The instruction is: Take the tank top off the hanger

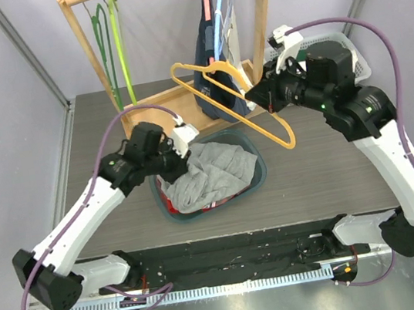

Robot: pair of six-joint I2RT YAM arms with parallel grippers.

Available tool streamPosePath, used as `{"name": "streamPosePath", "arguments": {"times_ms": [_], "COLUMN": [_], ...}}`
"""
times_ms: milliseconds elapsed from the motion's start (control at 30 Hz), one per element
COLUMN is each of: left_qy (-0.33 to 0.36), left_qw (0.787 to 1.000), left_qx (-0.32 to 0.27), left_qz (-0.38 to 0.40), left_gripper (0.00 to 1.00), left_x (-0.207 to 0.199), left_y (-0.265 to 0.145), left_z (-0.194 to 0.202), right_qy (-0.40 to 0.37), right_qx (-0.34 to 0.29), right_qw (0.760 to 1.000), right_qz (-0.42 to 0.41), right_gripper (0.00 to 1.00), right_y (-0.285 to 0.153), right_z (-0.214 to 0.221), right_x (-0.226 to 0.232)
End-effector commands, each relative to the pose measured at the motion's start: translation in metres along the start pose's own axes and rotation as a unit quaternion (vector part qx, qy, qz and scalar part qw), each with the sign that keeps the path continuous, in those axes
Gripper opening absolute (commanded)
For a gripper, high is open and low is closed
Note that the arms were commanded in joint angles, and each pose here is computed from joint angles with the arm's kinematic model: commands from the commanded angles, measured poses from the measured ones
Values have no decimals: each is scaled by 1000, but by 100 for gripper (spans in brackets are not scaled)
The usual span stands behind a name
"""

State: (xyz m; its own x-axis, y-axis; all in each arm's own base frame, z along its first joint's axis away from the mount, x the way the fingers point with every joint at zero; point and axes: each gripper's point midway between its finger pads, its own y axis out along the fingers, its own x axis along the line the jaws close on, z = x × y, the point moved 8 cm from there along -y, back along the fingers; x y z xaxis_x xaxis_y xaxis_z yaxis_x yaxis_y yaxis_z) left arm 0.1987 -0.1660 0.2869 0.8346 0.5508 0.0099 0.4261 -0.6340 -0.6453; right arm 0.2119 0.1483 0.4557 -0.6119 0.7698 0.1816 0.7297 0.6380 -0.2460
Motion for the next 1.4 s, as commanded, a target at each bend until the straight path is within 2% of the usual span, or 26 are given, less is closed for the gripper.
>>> {"name": "streamPosePath", "arguments": {"times_ms": [0,200,367,467,567,667,700,733,767,800,900,933,1000,1033,1100,1133,1167,1233,1300,1333,1367], "left_qy": [33,97,129,163,174,149,142,125,115,108,66,55,36,33,33,32,39,48,58,58,60], "left_qw": [999,984,970,952,940,949,953,958,956,959,959,962,960,964,965,969,970,978,982,986,988], "left_qx": [26,141,183,233,259,241,229,212,221,210,195,172,180,158,160,135,135,101,85,63,65], "left_qz": [-26,-53,-93,-115,-137,-140,-140,-150,-152,-159,-194,-206,-212,-211,-207,-205,-196,-178,-159,-142,-128], "left_gripper": [23,35,44,48,53,62,73,78,85,96,99,100,100,99,98,98,98,99,100,100,100], "left_x": [2,-1,7,16,25,26,25,25,24,23,24,25,23,22,20,18,15,9,2,-3,-7], "left_y": [35,71,88,103,109,104,99,95,88,81,60,49,32,19,1,-11,-24,-45,-68,-78,-86], "left_z": [14,88,114,136,137,120,111,98,96,88,65,46,37,20,12,-3,-6,-23,-27,-34,-31], "right_qy": [16,6,2,-1,0,2,1,1,1,1,2,2,4,1,-2,-5,-10,-12,-23,-23,-27], "right_qx": [-86,-68,-59,-64,-65,-69,-72,-71,-70,-67,-68,-63,-61,-62,-66,-66,-44,-58,-39,-51,-54], "right_qw": [996,996,995,991,991,992,993,993,993,993,993,993,993,994,994,994,996,996,996,995,995], "right_qz": [22,58,86,116,114,106,98,94,94,95,97,99,97,89,84,88,82,71,76,80,86], "right_gripper": [1,1,1,1,1,1,1,1,1,1,1,1,1,1,1,1,1,1,1,1,1], "right_y": [-11,-2,-14,-32,-45,-54,-57,-57,-56,-52,-48,-42,-39,-34,-34,-32,-18,-19,0,-1,3], "right_z": [-38,-38,-33,-33,-31,-34,-37,-39,-40,-43,-49,-50,-53,-56,-64,-66,-62,-73,-70,-76,-77], "right_x": [3,-6,-10,-13,-10,-6,-4,-3,-2,-3,-2,-2,1,6,13,17,24,36,48,51,56]}}
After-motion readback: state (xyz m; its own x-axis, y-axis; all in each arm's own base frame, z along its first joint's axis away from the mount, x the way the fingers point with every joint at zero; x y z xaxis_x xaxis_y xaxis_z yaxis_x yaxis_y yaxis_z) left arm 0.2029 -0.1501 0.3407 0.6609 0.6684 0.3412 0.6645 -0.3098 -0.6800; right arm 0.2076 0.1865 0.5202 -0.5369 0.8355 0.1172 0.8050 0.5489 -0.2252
